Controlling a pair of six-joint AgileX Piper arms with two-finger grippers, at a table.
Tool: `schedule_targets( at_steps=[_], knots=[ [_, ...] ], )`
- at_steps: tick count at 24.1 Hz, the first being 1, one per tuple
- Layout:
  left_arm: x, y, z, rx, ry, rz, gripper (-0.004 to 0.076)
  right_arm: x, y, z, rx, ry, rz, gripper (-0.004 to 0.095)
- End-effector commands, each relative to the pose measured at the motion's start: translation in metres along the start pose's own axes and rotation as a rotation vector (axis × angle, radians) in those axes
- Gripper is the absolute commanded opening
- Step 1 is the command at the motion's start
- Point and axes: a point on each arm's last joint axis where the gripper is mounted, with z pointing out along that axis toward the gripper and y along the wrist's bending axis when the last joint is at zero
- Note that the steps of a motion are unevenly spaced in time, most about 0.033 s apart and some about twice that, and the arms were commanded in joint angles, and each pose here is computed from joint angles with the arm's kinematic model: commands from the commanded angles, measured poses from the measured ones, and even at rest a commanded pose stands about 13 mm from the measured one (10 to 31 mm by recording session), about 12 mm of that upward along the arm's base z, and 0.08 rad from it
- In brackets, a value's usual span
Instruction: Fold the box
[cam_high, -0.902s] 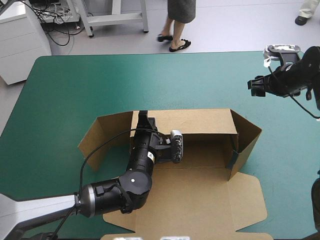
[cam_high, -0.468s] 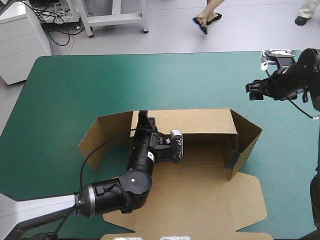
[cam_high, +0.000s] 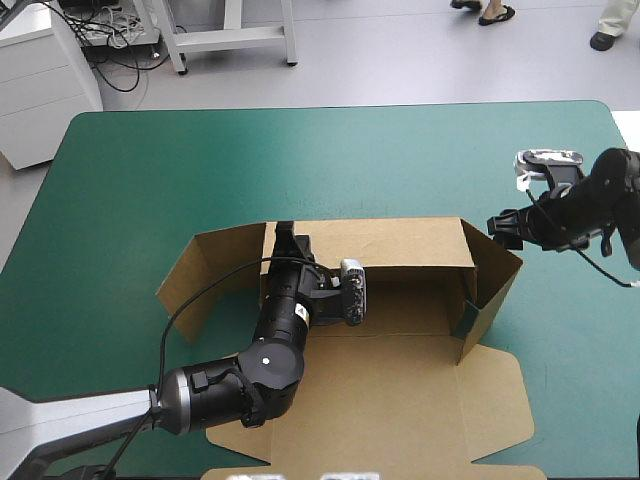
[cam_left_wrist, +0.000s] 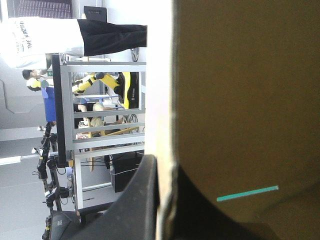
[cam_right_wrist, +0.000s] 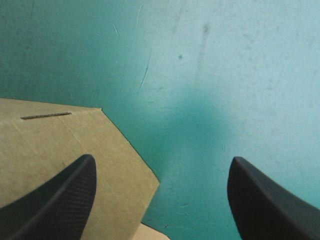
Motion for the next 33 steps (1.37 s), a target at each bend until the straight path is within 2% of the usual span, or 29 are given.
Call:
schedule_targets(
  at_steps=[1,11,14,16,21,22,27,30,33],
  knots=[
    [0.001,0.011,-0.007,-0.019,-0.016,-0.052,-0.0032,0.014,0.005,-0.017,0.006,-0.096,-0.017,0.0671],
    [0.001,0.011,-0.007,-0.019,-0.016,-0.052,-0.0032,0.059,0.015,-0.024,-0.016,-0.156,-0.094,0.0668],
    [0.001,0.011,-0.007,-0.019,-0.017,-0.052,-0.0032,0.076,0.025,-0.025,-0.075,-0.182,-0.255,0.0668],
    [0.001,0.011,-0.007,-0.019,-0.017,-0.052,-0.0032,0.08,0.03,-0.027,-0.114,-0.205,-0.312,0.0668],
    [0.001,0.011,-0.007,-0.019,-0.017,-0.052,-0.0032,0.084,0.036,-0.03,-0.17,-0.201,-0.377,0.0667],
    [0.001,0.011,-0.007,-0.019,-0.017,-0.052,-0.0032,0.085,0.038,-0.03,-0.2,-0.197,-0.385,0.0667],
    [0.001,0.011,-0.007,-0.019,-0.017,-0.052,-0.0032,0.087,0.039,-0.022,-0.218,-0.214,-0.381,0.0667],
    [0.001,0.011,-0.007,-0.019,-0.017,-0.052,-0.0032,0.091,0.043,-0.012,-0.28,-0.234,-0.381,0.0667],
    [0.001,0.011,-0.007,-0.019,-0.017,-0.052,-0.0032,0.094,0.042,-0.006,-0.283,-0.254,-0.373,0.0667]
  ],
)
